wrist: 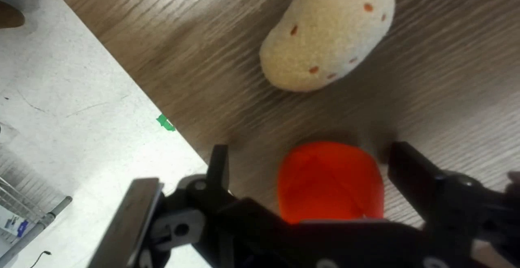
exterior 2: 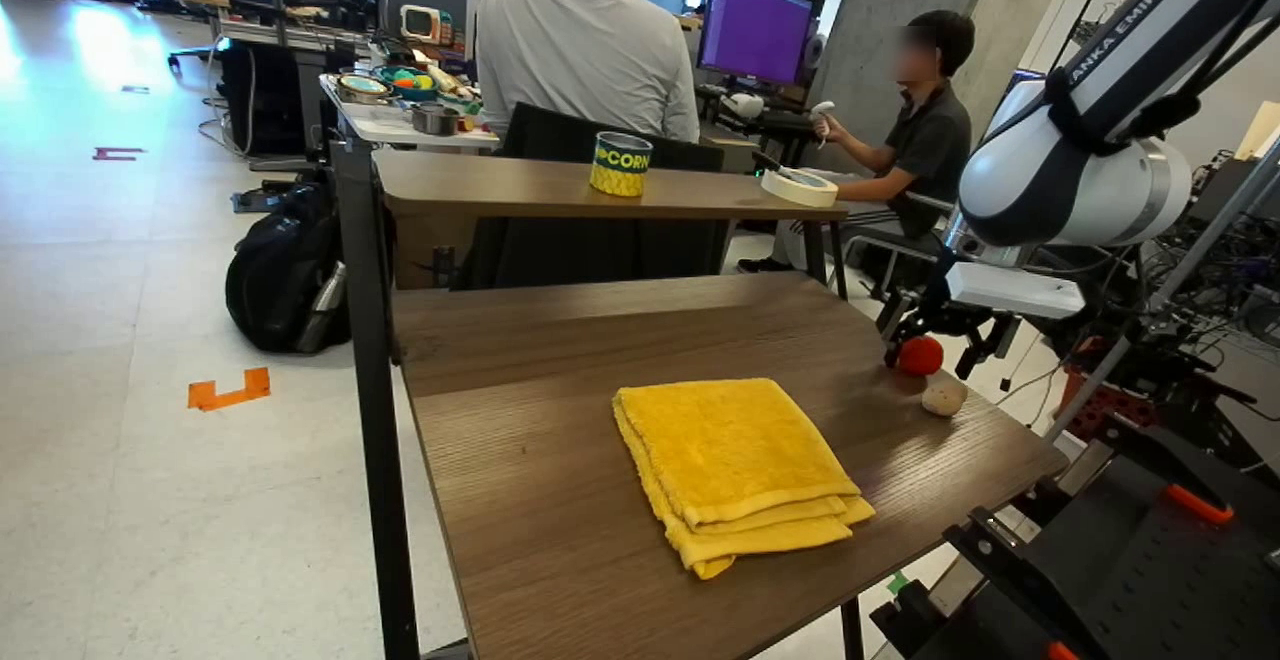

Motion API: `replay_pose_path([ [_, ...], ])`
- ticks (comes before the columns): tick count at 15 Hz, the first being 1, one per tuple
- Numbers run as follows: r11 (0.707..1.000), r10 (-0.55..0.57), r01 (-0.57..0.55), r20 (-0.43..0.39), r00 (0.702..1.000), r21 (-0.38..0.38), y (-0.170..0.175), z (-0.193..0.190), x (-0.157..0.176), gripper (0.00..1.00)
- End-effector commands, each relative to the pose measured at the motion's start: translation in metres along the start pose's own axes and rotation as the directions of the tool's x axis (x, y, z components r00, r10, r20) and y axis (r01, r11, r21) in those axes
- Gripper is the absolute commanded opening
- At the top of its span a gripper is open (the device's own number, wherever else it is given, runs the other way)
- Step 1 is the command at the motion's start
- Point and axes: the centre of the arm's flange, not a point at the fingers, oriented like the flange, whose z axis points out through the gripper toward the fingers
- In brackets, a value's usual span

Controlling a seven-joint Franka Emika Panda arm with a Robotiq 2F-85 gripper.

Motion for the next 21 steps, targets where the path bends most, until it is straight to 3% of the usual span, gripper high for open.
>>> replay_pose_path([
  [1, 1.000, 0.002, -0.002, -0.006, 1.000, 0.000, 0.000, 0.001, 0.001, 1.00],
  [2, 1.000, 0.002, -0.002, -0.008, 1.000, 0.004, 0.000, 0.001, 0.001, 0.75],
  [3, 1.000, 0.001, -0.001, -0.009, 1.000, 0.004, 0.000, 0.001, 0.001, 0.74],
  [9, 0.999, -0.017, 0.018, -0.042, 0.999, 0.027, -0.010, -0.006, 0.001, 0.27],
  [12, 0.999, -0.019, 0.022, -0.064, 0.998, 0.038, -0.012, -0.012, 0.001, 0.10],
  [16, 0.989, -0.041, 0.061, -0.143, 0.989, 0.137, -0.055, -0.057, -0.013, 0.04],
  [21, 0.959, -0.070, 0.124, -0.213, 0.975, 0.255, -0.163, -0.131, -0.044, 0.06],
])
